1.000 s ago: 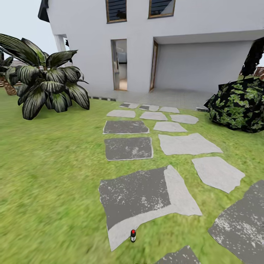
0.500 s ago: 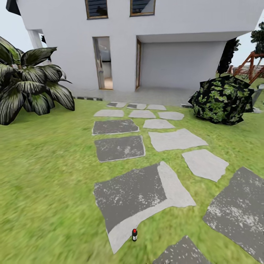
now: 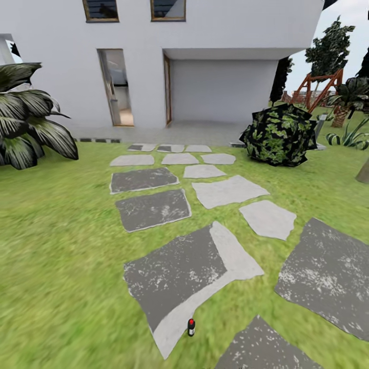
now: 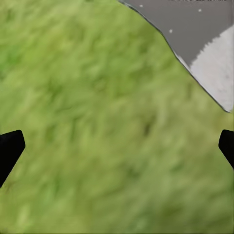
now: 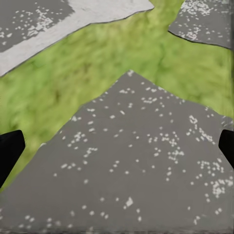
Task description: Pick up the pesticide atomizer in the garden and spray insectifuge to fully cover both potted plants in the garden.
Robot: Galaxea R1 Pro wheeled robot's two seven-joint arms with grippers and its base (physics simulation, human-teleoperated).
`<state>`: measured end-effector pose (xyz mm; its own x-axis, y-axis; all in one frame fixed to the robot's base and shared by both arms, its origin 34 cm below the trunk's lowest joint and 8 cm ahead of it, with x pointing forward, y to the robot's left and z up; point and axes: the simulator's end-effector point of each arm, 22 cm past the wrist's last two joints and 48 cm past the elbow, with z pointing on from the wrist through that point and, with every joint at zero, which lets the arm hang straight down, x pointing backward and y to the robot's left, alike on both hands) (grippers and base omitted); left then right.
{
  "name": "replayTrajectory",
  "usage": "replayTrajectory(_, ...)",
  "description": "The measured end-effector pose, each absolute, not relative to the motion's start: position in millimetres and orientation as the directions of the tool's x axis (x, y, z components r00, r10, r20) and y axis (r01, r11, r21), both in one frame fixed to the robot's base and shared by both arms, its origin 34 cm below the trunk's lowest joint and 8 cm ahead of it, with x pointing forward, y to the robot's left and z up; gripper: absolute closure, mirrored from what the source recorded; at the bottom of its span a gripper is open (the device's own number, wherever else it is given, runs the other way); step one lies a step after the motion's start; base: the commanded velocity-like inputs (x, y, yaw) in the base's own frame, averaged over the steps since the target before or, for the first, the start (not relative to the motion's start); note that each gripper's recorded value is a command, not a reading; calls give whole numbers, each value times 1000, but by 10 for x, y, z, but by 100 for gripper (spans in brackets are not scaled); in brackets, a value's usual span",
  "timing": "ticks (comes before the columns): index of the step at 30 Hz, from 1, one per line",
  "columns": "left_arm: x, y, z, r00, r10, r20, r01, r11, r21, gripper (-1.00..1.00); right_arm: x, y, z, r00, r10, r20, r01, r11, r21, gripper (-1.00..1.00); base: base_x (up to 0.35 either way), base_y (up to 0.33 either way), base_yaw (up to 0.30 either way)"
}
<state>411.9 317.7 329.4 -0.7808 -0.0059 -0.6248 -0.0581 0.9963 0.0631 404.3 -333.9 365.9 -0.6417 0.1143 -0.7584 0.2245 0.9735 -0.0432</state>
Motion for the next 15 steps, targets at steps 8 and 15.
replayTrajectory(8, 4119, 3178, 3294, -781, -6, -625, -58, 996, 63, -100, 4044, -3337, 3660, -642, 114, -759, 224, 974, -43, -100, 0, 304, -300)
replayTrajectory(15, 4119, 3183, 3295, -781, -5, -625, -58, 996, 64, -100, 4044, -3336, 3660, -642, 114, -759, 224, 974, -43, -100, 40, 304, -300)
